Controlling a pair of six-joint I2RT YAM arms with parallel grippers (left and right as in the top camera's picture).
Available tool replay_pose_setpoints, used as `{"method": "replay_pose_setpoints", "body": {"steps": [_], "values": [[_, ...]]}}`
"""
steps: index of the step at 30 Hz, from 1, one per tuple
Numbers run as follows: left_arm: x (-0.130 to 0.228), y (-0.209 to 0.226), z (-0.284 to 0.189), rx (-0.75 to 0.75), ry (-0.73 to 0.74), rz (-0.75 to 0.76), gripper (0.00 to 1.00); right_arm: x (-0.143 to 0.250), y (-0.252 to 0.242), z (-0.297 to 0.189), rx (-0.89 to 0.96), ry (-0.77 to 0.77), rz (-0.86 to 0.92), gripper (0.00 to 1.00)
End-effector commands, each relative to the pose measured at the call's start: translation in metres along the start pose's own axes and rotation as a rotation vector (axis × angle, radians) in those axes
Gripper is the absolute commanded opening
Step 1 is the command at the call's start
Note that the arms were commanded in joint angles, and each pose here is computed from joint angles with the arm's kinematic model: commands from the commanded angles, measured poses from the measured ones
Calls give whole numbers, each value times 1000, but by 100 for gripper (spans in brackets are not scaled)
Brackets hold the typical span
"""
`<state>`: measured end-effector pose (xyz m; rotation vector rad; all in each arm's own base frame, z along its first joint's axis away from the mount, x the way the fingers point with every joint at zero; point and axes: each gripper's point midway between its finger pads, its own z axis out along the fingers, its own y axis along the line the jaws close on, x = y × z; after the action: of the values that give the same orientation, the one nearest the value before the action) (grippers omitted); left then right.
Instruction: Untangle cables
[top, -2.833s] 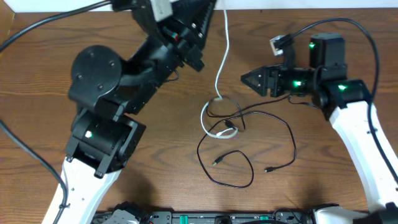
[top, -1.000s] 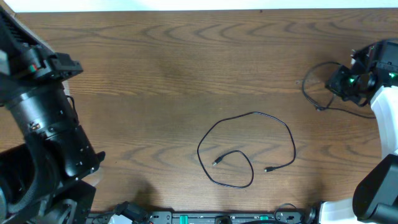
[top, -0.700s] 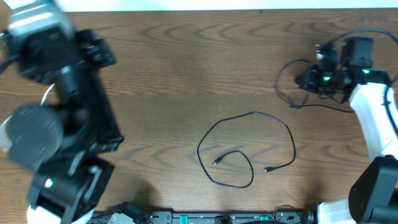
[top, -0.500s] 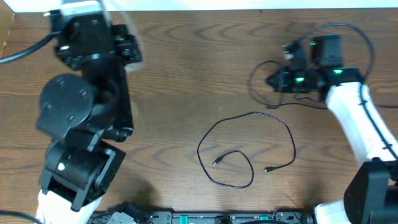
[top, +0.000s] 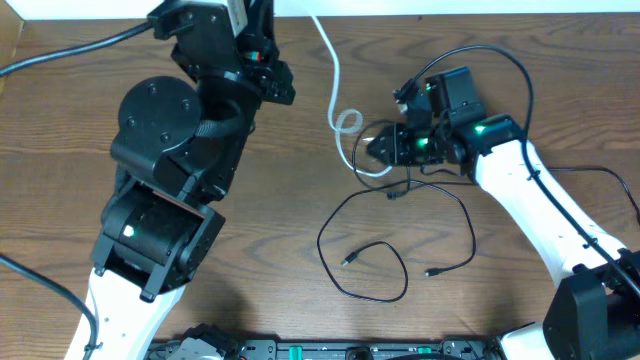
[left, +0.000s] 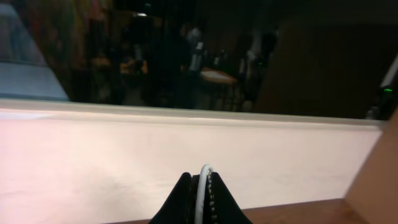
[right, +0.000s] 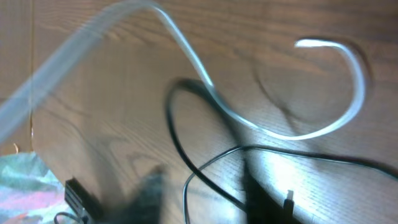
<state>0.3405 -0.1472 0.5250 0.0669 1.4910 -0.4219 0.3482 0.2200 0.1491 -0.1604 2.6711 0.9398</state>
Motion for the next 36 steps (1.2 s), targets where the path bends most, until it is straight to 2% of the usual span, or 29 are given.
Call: {"method": "replay_pose_setpoints", "body": {"steps": [1,4,10,15,17,22,24,29,33,36], "values": [[-10,-5,-4,40,-24,-65,7,-3,-4,-4,36,-16,-20,98],[-4,-14,-5,89,3,-113,8,-16,3,-22,2,-69,-93,99],[27,-36,2,211,138,-194,7,-49,48,-88,-91,-248,-385,99],[20,-44,2,251,121,-238,8,-55,88,-125,-197,-351,-514,99],[10,-43,0,257,84,-243,7,-55,94,-127,-233,-351,-499,99],[-12,-31,-8,240,19,-283,8,-56,75,-106,-195,-280,-189,99],[-14,-26,-9,226,20,-323,7,-56,71,-101,-190,-270,-197,99],[-16,-21,-11,234,24,-357,7,-60,82,-102,-237,-297,-391,99],[-24,-11,-12,239,12,-433,8,-54,118,-124,-461,-334,-640,99],[-33,-10,-14,289,6,-495,7,-53,134,-141,-573,-370,-745,99]]}}
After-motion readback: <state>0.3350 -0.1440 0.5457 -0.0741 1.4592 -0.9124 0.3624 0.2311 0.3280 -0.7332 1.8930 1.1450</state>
